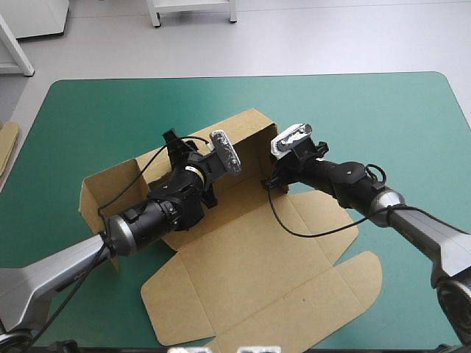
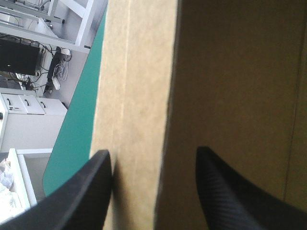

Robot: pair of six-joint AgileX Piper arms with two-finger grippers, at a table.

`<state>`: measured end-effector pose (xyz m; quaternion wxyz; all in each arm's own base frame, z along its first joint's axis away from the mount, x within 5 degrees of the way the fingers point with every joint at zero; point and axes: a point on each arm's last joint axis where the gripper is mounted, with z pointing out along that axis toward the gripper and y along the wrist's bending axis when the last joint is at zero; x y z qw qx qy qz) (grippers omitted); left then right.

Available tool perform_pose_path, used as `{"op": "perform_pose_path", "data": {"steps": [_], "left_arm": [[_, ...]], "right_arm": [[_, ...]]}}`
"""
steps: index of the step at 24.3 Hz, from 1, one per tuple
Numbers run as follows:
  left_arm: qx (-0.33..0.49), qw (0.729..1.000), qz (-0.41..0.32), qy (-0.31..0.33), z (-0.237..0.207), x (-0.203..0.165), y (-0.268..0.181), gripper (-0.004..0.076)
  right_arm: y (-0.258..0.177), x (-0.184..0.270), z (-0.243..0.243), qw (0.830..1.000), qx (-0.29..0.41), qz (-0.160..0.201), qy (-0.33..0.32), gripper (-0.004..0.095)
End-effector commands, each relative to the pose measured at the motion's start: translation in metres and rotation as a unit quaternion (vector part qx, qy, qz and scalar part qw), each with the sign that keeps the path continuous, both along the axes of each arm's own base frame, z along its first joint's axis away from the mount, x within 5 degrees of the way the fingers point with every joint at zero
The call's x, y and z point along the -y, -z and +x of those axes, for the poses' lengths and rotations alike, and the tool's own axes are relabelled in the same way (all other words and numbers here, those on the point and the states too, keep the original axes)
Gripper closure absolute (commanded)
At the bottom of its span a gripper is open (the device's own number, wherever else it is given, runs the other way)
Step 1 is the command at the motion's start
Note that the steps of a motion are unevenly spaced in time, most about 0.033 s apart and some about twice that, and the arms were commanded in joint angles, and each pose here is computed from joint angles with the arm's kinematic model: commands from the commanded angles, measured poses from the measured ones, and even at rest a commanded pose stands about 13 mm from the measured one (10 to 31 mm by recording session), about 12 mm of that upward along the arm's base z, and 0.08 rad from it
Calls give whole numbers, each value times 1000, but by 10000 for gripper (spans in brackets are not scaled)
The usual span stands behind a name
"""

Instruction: Fold the box

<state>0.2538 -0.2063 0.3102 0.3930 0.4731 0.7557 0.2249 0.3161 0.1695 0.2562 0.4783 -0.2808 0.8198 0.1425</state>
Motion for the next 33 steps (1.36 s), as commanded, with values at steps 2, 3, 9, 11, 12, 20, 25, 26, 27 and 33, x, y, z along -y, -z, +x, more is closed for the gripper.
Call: {"op": "perform_pose_path", "data": {"steps": [2, 3, 9, 11, 12, 20, 25, 26, 27, 33], "left_arm": [[12, 1000, -23, 10, -13, 6, -18, 335], [15, 1000, -23, 13, -15, 8, -19, 335], [35, 998, -28, 49, -32, 28, -33, 335], [40, 998, -30, 47, -34, 30, -39, 335], [41, 998, -30, 45, -35, 31, -41, 335], [-26, 992, -122, -10, -53, 21, -79, 547], [-13, 986, -165, -10, -62, 5, -118, 731], [-15, 986, -162, -24, -60, 0, -121, 730], [-19, 986, -161, -36, -59, -4, -122, 730], [-119, 965, -225, -67, -45, -30, -126, 730]], "right_arm": [[-22, -3, -3, 999, 26, 17, -9, 908], [-22, -3, -3, 999, 26, 17, -9, 908], [-22, -2, -2, 999, 20, 27, 5, 908], [-22, -1, -2, 999, 21, 27, 9, 908], [-21, -1, -1, 999, 20, 26, 9, 908], [-22, 0, -1, 999, 15, 35, 22, 908], [-22, -3, -3, 998, -8, 58, 19, 908], [-22, -3, -3, 998, -16, 63, 18, 908], [-21, -3, -4, 997, -24, 65, 19, 908], [-25, -2, -10, 996, -59, 58, 20, 908]]}}
